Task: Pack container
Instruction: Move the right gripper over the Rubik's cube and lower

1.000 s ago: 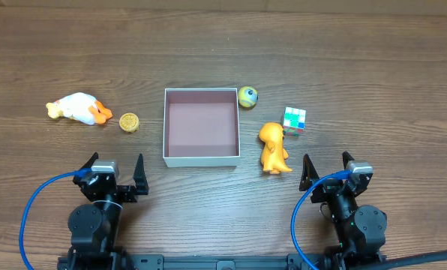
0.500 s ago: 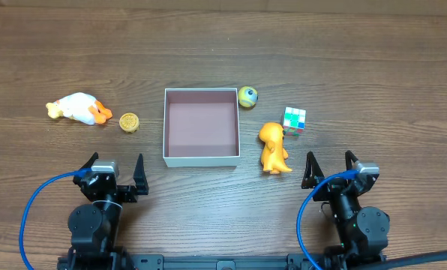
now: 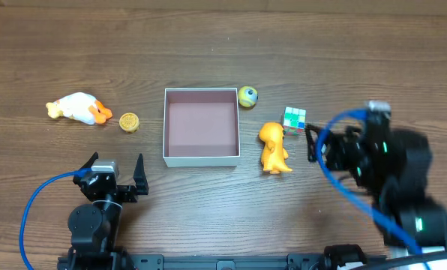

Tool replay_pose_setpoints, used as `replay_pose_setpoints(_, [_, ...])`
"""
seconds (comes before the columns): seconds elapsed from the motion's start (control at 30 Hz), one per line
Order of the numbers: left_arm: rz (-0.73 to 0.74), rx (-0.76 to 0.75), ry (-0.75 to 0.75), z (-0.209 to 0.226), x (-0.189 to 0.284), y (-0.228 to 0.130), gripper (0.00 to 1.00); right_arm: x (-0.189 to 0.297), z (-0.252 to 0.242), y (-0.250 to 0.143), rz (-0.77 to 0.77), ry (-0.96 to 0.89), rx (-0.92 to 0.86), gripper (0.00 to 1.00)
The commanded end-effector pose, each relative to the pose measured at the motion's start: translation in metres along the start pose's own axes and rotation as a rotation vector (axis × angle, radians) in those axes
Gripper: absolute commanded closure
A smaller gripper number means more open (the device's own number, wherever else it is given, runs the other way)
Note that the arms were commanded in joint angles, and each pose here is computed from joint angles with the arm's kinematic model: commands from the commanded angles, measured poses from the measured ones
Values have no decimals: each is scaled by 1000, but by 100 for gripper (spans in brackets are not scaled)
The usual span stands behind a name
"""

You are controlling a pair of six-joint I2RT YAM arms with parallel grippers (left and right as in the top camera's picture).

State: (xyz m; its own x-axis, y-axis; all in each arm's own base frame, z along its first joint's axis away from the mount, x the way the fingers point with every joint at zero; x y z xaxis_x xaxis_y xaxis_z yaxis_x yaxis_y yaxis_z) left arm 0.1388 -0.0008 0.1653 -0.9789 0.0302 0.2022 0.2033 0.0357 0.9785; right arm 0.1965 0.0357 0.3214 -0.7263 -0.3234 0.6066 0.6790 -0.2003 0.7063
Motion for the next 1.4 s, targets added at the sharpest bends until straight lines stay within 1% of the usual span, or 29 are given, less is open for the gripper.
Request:
replay_pose_setpoints(0.0, [-5, -8, -9, 0, 0, 0, 0, -39, -3, 7, 158, 50, -47, 0])
replay_pose_setpoints(0.03, [-5, -8, -9, 0, 0, 0, 0, -55, -7, 4, 218, 45, -66, 0])
replay_pose_setpoints(0.1, [-5, -8, -9, 0, 0, 0, 0, -79, -6, 1, 302, 161, 1, 0])
replay_pose_setpoints(0.13, [-5, -8, -9, 0, 0, 0, 0, -92, -8, 1, 322, 192, -18, 0])
replay_pose_setpoints(0.2, [-5, -8, -9, 0, 0, 0, 0, -112, -12, 4, 329, 196, -45, 0])
replay_pose_setpoints(0.3, [-5, -8, -9, 0, 0, 0, 0, -125, -16, 7, 312, 181, -37, 0])
replay_pose_setpoints(0.33, [-5, -8, -9, 0, 0, 0, 0, -127, -19, 7, 304, 148, -31, 0])
replay_pose_setpoints(0.43, [-5, -8, -9, 0, 0, 0, 0, -128, -37, 7, 281, -97, -5, 0])
replay_pose_setpoints(0.53, [-5, -8, -9, 0, 0, 0, 0, -121, -60, 5, 262, -422, -19, 0])
replay_pose_setpoints(0.57, [-5, -8, -9, 0, 0, 0, 0, -119, -63, 3, 271, -465, -12, 0])
replay_pose_setpoints(0.63, [-5, -8, -9, 0, 0, 0, 0, -119, -60, 0, 294, -433, -20, 0])
replay_pose_setpoints(0.77, [-5, -8, -9, 0, 0, 0, 0, -124, -46, -3, 335, -227, -60, 0])
replay_pose_setpoints(0.87, [-5, -8, -9, 0, 0, 0, 0, -129, -44, 4, 290, -188, -55, 0])
replay_pose_setpoints(1.0, [-5, -8, -9, 0, 0, 0, 0, -141, -49, 9, 252, -227, -69, 0])
replay_pose_setpoints(1.23, [-5, -8, -9, 0, 0, 0, 0, -185, -66, -4, 367, -274, -112, 0])
replay_pose_setpoints(1.37, [-5, -8, -9, 0, 0, 0, 0, -195, -70, -4, 373, -293, -111, 0])
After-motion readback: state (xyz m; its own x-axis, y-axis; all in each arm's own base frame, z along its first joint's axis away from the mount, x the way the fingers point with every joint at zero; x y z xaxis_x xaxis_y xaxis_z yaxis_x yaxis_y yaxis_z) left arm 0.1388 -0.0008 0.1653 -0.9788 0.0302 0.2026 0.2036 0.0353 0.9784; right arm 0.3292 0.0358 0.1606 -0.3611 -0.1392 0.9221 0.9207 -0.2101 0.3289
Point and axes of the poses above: each gripper's point midway between its finger pads, its own x axis back along the fingers, its own z axis along the line the jaws close on, y = z × x, the point moved 10 cm from there along x, back along the fingers, and after that the axes turned 1 degree about -x, right-handed, at the moved point
